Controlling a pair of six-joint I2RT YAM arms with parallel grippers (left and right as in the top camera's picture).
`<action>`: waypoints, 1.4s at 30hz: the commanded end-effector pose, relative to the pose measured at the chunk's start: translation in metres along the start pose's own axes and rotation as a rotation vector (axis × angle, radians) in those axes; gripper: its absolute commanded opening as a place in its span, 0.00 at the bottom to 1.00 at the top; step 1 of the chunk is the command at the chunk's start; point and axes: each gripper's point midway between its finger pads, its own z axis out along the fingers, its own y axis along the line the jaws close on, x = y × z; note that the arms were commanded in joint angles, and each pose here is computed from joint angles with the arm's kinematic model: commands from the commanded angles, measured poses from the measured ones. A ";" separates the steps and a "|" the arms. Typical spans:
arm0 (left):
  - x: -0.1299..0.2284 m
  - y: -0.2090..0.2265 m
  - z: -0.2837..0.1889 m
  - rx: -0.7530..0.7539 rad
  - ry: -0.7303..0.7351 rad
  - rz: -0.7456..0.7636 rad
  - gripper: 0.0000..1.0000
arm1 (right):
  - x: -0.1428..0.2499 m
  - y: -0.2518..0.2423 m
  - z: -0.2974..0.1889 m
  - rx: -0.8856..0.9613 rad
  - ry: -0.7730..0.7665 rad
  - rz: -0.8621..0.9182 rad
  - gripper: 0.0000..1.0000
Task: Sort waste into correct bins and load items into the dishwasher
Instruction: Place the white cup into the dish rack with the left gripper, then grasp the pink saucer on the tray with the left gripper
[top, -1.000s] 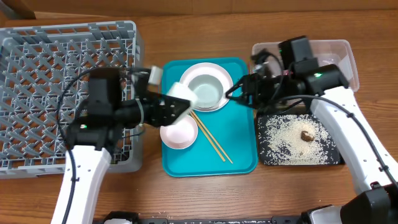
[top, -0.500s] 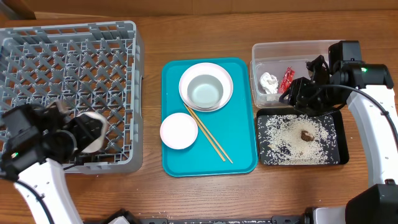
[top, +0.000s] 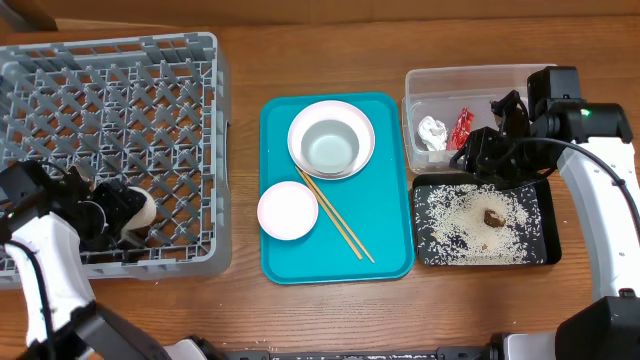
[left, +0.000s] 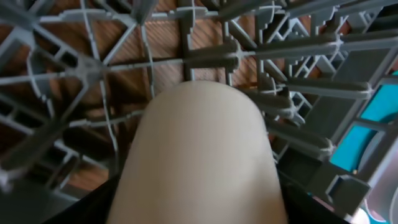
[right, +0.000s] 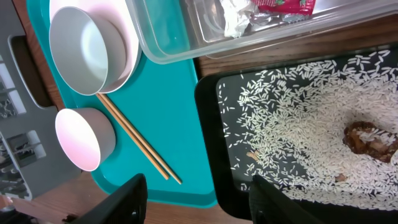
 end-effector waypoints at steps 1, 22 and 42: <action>-0.019 -0.002 0.004 0.016 -0.032 -0.018 1.00 | 0.000 0.003 -0.010 0.000 -0.031 -0.025 0.54; 0.109 -0.208 -0.055 0.175 0.206 0.753 1.00 | -0.004 -0.037 -0.015 0.234 -0.065 0.014 0.81; 0.287 -0.197 0.097 -0.096 0.519 1.169 0.48 | 0.002 -0.039 -0.015 0.239 -0.040 0.022 0.81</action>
